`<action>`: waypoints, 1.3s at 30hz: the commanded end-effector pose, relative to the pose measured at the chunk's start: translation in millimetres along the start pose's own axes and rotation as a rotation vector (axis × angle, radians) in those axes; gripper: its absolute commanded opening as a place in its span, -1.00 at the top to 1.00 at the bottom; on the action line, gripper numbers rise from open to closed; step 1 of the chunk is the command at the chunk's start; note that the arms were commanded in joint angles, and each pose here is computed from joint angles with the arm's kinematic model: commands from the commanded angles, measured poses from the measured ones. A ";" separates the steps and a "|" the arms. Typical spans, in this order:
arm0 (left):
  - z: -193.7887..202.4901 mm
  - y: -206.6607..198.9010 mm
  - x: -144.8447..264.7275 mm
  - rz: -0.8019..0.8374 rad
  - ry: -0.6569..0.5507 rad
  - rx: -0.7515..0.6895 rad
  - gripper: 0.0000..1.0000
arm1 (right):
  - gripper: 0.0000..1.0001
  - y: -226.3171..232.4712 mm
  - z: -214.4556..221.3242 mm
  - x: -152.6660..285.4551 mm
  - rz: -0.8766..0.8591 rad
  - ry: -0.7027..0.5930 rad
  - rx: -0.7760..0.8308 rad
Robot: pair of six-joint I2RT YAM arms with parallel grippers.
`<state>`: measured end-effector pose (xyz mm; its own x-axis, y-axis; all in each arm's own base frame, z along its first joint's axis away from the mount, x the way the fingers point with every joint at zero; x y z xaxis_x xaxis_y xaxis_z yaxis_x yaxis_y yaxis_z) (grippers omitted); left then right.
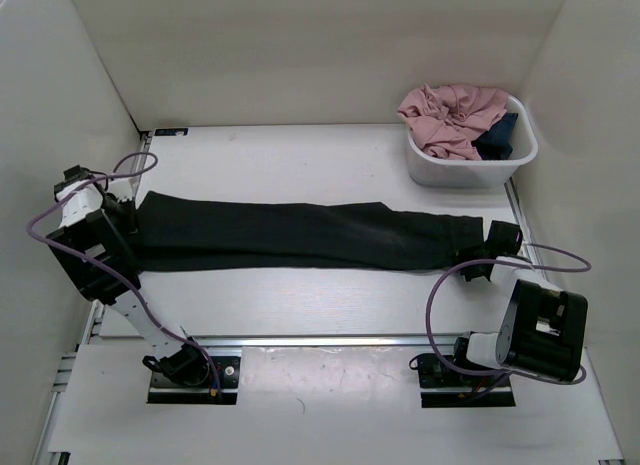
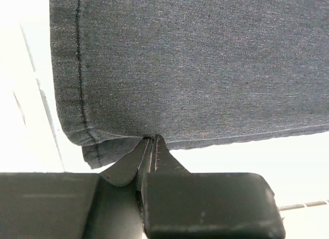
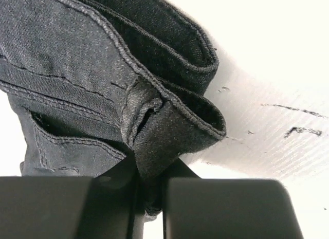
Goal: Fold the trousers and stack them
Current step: Fold the trousers
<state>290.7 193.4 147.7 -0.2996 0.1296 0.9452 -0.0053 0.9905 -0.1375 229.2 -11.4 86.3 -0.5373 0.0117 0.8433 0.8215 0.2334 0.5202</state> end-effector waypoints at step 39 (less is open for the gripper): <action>31.1 -30.4 -27.5 0.017 0.140 -0.036 -0.24 | 1.00 116.6 -2.8 143.5 0.205 -0.648 1.044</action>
<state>263.8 166.8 130.6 -0.1475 0.1124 0.9827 0.0563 0.9929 -0.1051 249.7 -9.0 214.6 -0.5464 0.4766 0.6887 0.6098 0.7901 -0.0629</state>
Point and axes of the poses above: each gripper's point midway between its finger pads, its own x axis back along the fingers, its own y axis along the line the jaws close on, z = x × y, the point moved 9 cm from there along x, back along the fingers, and after that the axes turned 3 degrees about -x, right-handed, at the moved point
